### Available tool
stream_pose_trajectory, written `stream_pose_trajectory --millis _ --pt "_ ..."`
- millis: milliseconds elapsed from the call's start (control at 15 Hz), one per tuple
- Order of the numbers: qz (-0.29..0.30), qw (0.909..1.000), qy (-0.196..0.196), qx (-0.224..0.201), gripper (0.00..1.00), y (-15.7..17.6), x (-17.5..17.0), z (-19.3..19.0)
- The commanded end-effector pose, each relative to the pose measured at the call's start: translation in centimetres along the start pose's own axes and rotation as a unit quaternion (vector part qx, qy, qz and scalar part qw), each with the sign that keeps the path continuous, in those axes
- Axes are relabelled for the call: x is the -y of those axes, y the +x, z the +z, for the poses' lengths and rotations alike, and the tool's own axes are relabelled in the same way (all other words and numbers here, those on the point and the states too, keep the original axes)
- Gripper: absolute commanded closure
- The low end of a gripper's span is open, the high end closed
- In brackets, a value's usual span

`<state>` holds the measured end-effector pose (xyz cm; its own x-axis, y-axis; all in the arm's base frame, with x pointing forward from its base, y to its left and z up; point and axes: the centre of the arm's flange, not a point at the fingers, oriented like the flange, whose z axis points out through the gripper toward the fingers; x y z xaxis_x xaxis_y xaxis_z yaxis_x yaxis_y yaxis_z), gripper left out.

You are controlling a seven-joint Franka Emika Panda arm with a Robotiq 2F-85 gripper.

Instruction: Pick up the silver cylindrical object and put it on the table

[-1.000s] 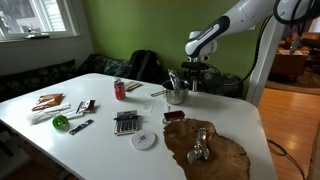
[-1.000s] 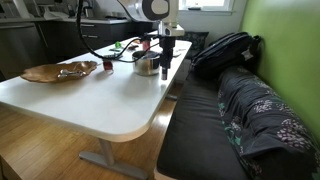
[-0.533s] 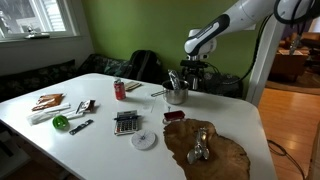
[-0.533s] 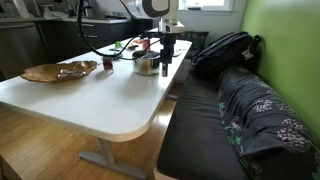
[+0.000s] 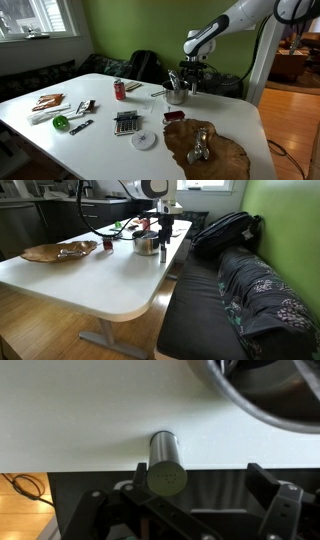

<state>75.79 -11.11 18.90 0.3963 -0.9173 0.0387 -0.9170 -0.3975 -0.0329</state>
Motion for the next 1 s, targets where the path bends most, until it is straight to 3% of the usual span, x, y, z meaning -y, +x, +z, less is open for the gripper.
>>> stream_pose_trajectory --millis 0,200,467,667,933 --pt "0.007 0.9999 -0.004 0.009 0.0 -0.9 -0.3 1.0" --pt "0.006 1.0 -0.001 0.007 0.0 -1.1 -0.5 0.4" --pt "-0.002 1.0 -0.002 -0.005 0.0 -1.4 -1.4 -3.6" --pt "-0.023 0.9989 0.032 0.024 0.0 -2.1 -2.5 -7.5" --pt "-0.121 0.9857 0.099 0.061 0.0 -3.9 -5.0 -13.7"
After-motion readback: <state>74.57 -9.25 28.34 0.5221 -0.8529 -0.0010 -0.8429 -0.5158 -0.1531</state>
